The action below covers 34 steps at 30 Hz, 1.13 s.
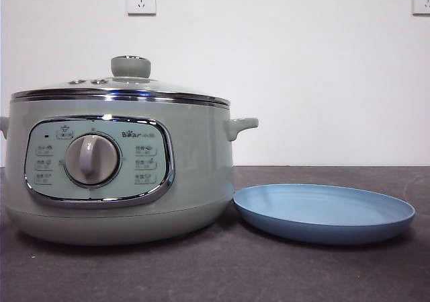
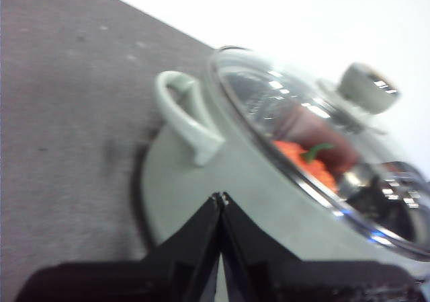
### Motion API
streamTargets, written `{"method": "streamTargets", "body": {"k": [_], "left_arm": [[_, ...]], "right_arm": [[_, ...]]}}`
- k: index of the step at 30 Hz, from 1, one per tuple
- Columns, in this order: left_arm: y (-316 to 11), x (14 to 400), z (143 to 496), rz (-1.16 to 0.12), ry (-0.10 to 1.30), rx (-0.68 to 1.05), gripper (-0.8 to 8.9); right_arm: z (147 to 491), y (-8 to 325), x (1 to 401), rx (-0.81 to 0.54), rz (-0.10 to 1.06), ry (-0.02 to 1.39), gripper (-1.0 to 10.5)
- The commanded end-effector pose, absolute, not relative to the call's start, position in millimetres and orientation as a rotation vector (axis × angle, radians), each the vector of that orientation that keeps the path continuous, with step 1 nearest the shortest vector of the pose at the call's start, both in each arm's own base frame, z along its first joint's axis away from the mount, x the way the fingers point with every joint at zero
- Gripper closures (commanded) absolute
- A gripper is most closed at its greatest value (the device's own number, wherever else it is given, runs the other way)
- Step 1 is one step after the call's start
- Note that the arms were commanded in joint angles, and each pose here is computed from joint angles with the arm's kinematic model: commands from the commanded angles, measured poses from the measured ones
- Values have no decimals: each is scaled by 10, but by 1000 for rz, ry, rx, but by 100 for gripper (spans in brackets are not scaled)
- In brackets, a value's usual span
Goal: Take the pumpkin out from the steamer,put the pumpkin in the blue plate,close the lid
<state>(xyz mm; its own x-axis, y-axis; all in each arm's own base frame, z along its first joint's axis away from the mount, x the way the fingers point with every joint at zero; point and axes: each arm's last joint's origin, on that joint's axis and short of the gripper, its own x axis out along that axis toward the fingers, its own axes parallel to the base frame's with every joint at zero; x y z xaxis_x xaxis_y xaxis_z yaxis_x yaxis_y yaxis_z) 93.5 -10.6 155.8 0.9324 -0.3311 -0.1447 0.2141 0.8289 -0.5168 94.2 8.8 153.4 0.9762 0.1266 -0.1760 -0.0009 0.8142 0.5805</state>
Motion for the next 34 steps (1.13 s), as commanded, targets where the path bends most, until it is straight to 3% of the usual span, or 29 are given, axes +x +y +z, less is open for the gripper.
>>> {"method": "streamTargets", "body": {"k": [1,7,18,27,34], "left_arm": [[-111,927,1604,-318,227,-548,819],[-107,821,1901,-311,224,-501,820],[-91,624,2608,-298,63,-386,820],[-94,793,3262,-299,114,-214,820],[-131,1081,3714,-418,247,-145,817]], "right_arm": [[1584,97,929,655,108,217,951],[1873,97,866,635,135,197,957],[2787,101,897,388,167,141,957],[3467,125,1119,191,193,231,949],[3718,206,1283,84,455,276,948]]}}
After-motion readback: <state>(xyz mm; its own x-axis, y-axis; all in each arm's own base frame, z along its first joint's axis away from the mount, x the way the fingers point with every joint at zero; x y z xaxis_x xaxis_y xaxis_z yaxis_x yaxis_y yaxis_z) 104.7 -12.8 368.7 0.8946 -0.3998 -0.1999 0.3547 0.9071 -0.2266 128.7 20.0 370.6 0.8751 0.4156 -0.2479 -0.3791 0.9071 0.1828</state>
